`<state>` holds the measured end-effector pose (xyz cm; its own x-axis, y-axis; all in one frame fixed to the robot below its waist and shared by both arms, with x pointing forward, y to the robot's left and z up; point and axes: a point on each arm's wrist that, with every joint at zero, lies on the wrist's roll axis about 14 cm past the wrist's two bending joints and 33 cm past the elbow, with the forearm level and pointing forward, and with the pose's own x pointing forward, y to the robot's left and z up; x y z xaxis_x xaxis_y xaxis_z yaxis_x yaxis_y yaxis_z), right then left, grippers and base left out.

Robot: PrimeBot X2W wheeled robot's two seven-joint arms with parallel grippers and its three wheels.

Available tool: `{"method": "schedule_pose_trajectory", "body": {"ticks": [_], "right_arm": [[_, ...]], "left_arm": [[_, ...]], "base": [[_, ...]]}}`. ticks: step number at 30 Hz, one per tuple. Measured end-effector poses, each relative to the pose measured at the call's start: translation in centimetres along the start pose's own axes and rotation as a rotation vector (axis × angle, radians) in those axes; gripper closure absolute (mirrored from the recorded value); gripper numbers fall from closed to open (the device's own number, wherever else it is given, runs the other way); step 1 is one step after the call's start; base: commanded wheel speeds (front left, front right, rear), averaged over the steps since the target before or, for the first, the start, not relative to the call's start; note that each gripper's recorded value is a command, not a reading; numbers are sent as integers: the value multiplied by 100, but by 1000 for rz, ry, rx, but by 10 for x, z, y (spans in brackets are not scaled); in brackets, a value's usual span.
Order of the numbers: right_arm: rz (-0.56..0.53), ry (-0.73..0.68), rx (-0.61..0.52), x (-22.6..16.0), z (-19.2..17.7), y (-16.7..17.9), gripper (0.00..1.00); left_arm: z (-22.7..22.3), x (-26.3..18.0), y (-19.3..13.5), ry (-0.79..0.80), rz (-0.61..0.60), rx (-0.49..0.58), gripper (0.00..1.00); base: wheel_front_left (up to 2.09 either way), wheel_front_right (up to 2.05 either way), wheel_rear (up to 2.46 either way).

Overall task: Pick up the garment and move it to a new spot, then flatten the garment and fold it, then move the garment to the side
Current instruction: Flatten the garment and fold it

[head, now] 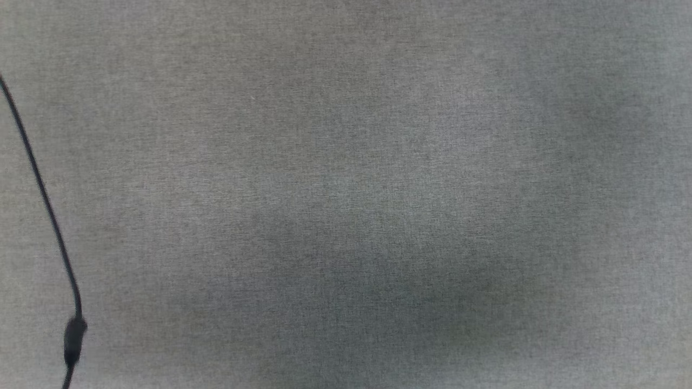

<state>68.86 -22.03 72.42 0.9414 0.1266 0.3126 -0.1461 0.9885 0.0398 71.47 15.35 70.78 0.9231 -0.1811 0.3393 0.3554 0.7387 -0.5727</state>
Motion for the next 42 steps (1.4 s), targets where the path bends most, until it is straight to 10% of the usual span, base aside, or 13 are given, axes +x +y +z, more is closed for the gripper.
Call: {"method": "schedule_pose_trajectory", "body": {"ticks": [16,42], "right_arm": [[30,550,72,-188,-204,-17,100],[14,937,200,-394,-179,4,100]], "left_arm": [[-198,-238,93,521,278,-295,100],[-169,-431,38,763,264,-313,100]], "base": [[0,0,0],[0,0,0]]}}
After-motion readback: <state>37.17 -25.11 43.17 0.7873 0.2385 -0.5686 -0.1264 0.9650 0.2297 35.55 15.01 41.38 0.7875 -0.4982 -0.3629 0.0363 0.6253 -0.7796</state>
